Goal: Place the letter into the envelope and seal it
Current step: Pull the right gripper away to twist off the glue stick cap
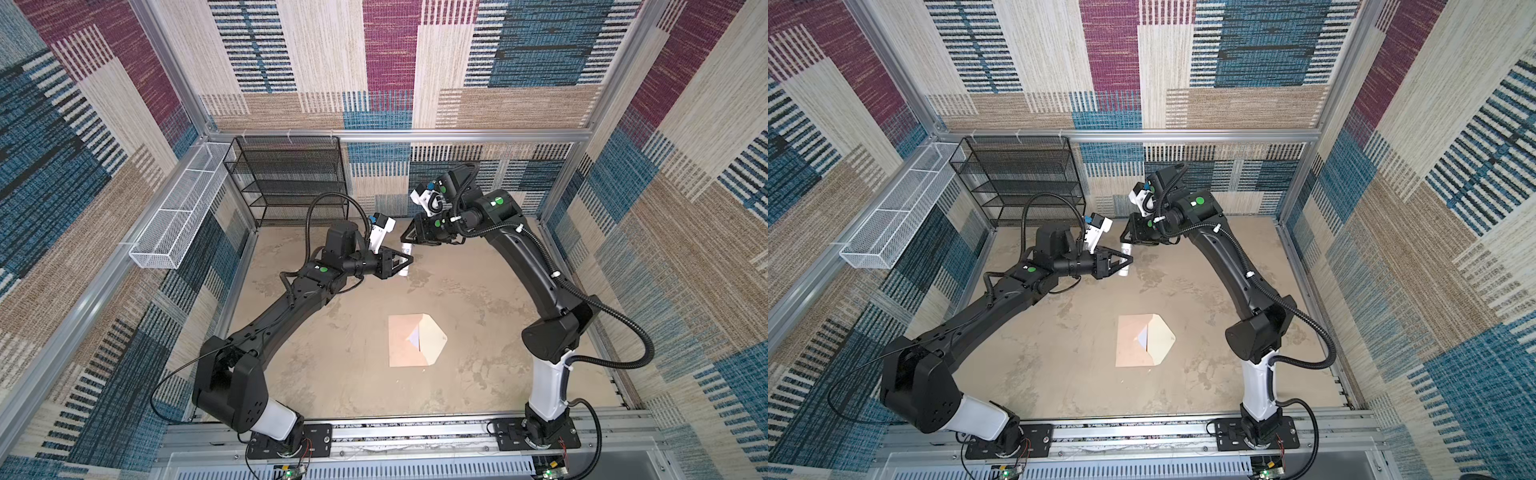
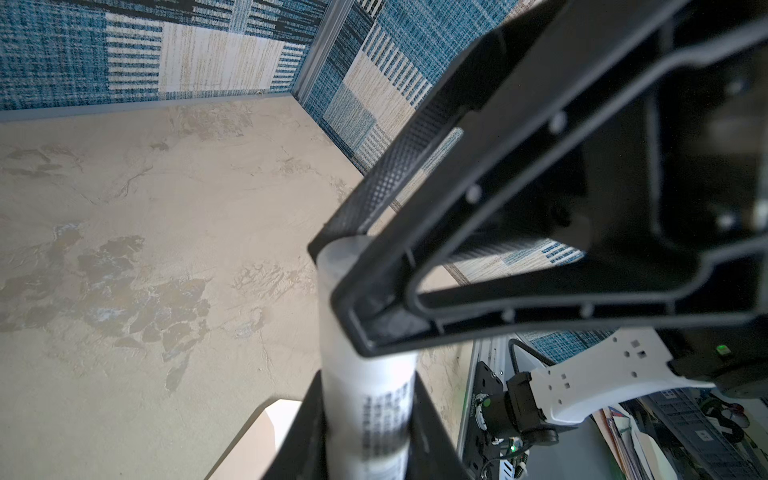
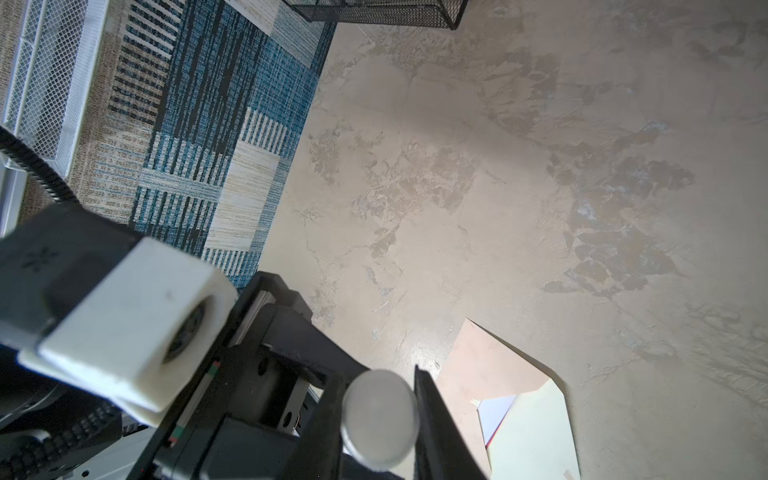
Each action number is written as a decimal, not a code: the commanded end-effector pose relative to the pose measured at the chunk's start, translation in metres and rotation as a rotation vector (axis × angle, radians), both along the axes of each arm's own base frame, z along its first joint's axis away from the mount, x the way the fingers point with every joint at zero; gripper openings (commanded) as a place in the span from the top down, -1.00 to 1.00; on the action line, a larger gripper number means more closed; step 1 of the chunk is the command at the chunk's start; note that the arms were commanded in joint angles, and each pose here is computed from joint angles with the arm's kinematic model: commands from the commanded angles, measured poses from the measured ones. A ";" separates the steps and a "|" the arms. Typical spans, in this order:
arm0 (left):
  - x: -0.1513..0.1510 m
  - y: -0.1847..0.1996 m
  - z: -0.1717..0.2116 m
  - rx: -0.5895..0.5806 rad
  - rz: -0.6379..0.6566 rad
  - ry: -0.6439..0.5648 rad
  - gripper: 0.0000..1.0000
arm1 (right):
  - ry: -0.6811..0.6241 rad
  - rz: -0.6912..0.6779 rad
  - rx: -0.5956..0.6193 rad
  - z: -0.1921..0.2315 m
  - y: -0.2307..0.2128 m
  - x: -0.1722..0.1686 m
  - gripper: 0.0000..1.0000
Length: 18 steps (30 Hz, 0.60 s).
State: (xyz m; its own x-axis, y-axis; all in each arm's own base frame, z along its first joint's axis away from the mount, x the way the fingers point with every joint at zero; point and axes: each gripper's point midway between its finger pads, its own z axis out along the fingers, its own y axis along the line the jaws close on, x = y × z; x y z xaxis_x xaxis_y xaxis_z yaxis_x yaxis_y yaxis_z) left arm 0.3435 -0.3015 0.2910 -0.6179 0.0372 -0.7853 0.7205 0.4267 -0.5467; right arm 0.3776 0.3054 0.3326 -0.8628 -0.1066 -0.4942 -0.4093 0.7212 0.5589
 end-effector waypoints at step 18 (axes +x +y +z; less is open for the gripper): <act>-0.017 -0.001 -0.031 0.079 -0.082 0.097 1.00 | -0.155 -0.063 0.075 0.037 -0.006 0.032 0.71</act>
